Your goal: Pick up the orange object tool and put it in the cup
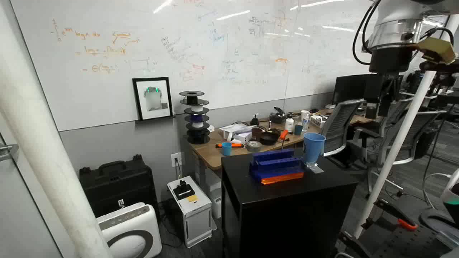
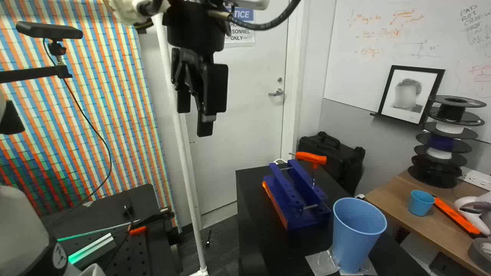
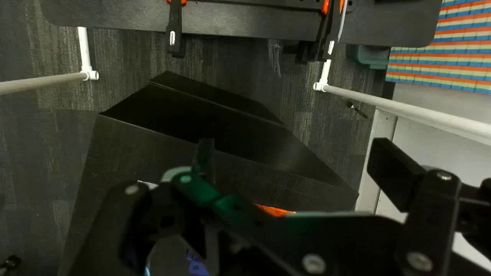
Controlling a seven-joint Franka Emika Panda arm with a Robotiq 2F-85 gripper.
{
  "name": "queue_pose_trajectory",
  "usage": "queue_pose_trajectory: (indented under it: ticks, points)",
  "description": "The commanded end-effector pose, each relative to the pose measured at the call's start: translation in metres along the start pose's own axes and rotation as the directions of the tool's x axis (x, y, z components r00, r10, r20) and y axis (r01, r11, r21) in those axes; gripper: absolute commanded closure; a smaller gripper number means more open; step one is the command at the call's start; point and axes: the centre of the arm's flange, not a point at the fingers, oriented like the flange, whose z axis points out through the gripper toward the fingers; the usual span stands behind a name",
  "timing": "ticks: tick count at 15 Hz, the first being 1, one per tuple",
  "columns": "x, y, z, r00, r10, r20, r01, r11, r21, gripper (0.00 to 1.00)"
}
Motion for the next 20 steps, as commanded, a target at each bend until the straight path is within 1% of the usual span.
queue_pose_trajectory:
  ticks: [1, 6, 7, 8, 9, 11, 13, 15, 16, 20]
  points:
    - [0.000, 0.000, 0.000, 1.000, 0.000, -0.002, 0.000, 1.000, 0.000, 0.00]
    - [0.000, 0.000, -0.002, 1.000, 0.000, -0.006, 0.000, 1.000, -0.001, 0.00]
    - [0.008, -0.002, -0.002, 0.999, 0.039, -0.038, -0.040, 0.999, -0.019, 0.00]
    - [0.026, -0.004, -0.003, 0.988, 0.099, -0.118, -0.104, 0.994, -0.035, 0.00]
    - [0.044, -0.005, -0.006, 0.978, 0.130, -0.161, -0.136, 0.990, -0.029, 0.00]
    - [0.084, -0.003, -0.008, 0.944, 0.211, -0.254, -0.219, 0.976, -0.002, 0.00]
    - [0.121, -0.001, 0.002, 0.895, 0.299, -0.332, -0.309, 0.951, 0.022, 0.00]
    - [0.157, 0.001, 0.018, 0.852, 0.371, -0.370, -0.377, 0.924, 0.059, 0.00]
    - [0.173, 0.001, 0.027, 0.834, 0.408, -0.373, -0.409, 0.909, 0.079, 0.00]
    - [0.220, -0.001, 0.063, 0.748, 0.529, -0.400, -0.528, 0.840, 0.123, 0.00]
